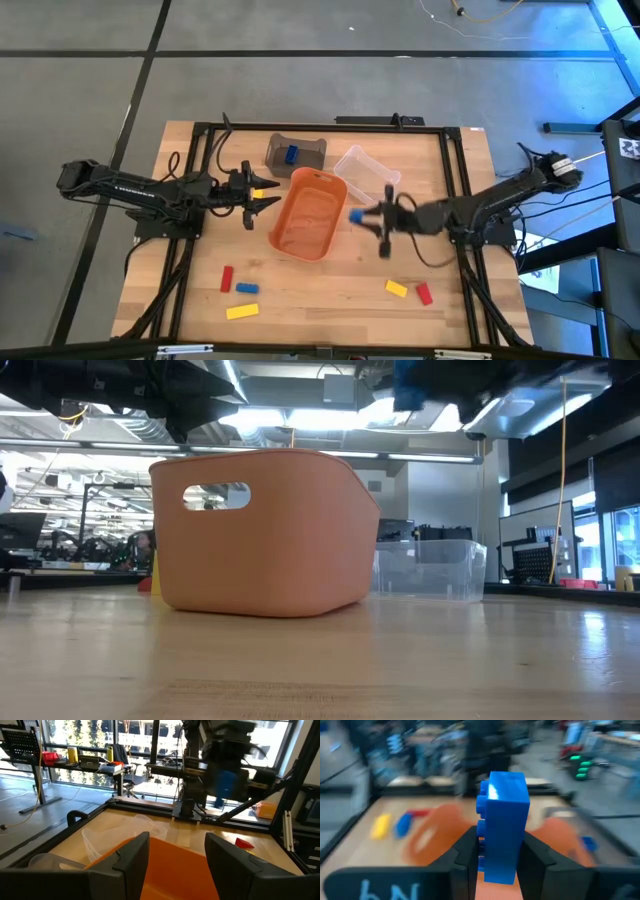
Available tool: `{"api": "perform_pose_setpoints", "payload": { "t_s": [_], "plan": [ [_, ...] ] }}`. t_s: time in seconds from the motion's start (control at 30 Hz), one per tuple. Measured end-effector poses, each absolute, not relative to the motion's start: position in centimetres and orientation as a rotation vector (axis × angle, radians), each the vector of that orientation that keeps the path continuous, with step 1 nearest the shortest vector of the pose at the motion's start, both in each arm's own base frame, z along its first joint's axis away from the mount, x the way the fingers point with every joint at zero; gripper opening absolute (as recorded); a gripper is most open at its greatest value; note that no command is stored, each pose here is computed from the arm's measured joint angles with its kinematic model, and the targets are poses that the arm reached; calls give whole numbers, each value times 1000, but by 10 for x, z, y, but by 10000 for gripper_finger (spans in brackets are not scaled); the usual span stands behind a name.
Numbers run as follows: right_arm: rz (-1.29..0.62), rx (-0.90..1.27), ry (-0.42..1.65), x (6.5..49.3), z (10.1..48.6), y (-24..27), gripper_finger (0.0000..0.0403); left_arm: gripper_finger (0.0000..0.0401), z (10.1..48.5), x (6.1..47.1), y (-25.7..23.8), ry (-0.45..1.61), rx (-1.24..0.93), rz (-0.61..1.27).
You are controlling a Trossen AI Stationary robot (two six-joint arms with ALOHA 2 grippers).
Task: Sort & place blocks by color
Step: Put the right blue game piece into the black bin
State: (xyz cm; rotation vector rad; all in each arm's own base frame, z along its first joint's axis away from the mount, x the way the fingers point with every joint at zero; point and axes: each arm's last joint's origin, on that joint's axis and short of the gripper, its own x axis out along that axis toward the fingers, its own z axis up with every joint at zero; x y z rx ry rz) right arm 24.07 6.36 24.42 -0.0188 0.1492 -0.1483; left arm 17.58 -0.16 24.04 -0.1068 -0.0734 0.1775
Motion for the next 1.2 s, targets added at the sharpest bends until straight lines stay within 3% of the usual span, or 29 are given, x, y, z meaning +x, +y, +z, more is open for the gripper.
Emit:
{"api": "perform_pose_setpoints", "payload": {
  "t_s": [0.23, 1.2],
  "plan": [
    [-217, 14, 125, 250, 248, 24, 92, 184, 240, 176, -2, -73, -103, 178],
    [-204, 13, 134, 250, 247, 25, 92, 184, 241, 176, -2, -74, -103, 178]
  ]
}}
